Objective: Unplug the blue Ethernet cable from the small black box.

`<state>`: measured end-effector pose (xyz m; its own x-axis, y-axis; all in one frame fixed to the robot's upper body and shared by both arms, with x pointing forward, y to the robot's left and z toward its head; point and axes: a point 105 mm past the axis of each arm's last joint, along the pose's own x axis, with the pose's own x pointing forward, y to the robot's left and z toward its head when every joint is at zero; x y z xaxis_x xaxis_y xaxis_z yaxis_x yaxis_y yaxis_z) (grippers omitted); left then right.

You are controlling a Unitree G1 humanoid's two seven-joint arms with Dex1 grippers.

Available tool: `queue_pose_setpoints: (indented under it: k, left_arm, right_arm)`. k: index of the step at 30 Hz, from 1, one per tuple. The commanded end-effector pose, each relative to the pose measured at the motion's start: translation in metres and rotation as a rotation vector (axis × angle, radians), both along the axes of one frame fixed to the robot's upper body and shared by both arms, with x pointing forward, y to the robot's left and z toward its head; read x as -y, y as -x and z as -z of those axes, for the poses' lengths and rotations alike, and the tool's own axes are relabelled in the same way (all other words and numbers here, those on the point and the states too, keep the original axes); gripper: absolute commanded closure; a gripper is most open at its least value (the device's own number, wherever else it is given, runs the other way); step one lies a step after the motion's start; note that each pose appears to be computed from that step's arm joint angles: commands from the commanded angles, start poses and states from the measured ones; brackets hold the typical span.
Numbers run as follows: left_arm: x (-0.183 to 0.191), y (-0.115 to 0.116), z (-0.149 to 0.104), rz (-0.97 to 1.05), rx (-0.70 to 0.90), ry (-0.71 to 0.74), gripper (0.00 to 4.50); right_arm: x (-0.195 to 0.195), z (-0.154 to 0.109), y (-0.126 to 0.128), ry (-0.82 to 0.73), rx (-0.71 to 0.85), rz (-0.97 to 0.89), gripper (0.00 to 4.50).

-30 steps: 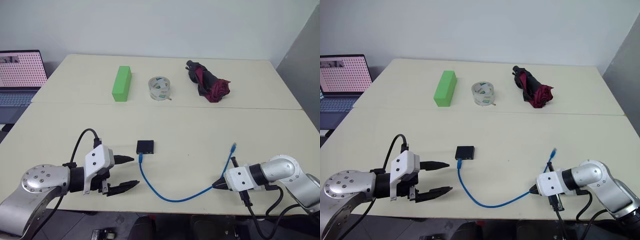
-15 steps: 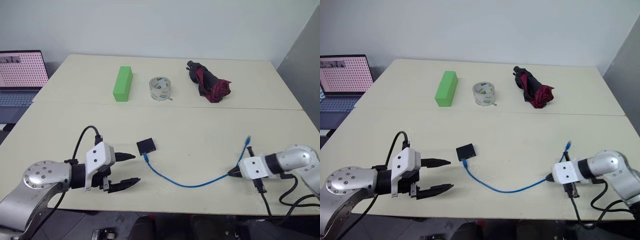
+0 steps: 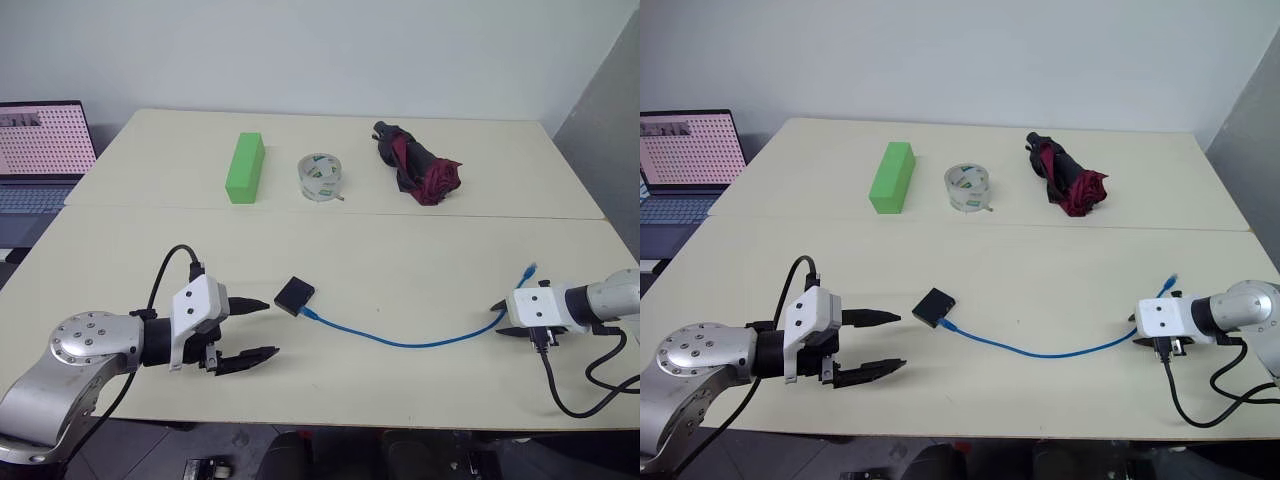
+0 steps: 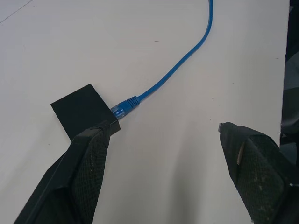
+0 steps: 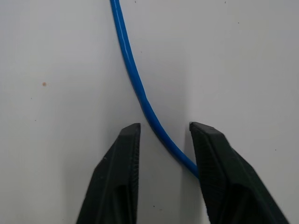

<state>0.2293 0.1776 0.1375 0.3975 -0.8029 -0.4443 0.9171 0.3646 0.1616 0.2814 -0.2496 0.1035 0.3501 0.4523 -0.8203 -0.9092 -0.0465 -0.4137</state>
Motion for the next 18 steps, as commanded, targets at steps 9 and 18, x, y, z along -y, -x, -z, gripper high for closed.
queue_pose_setpoints:
  k: [9, 18]
  left_arm:
    - [-0.029, -0.011, 0.003, -0.097, 0.026, -0.034, 0.59]
    - [-0.028, -0.012, 0.004, -0.098, 0.043, -0.047, 0.59]
  right_arm:
    - [-0.148, -0.032, 0.016, -0.654, -0.085, -0.003, 1.45]
    - [-0.249, 0.000, -0.005, -0.757, -0.045, 0.081, 1.45]
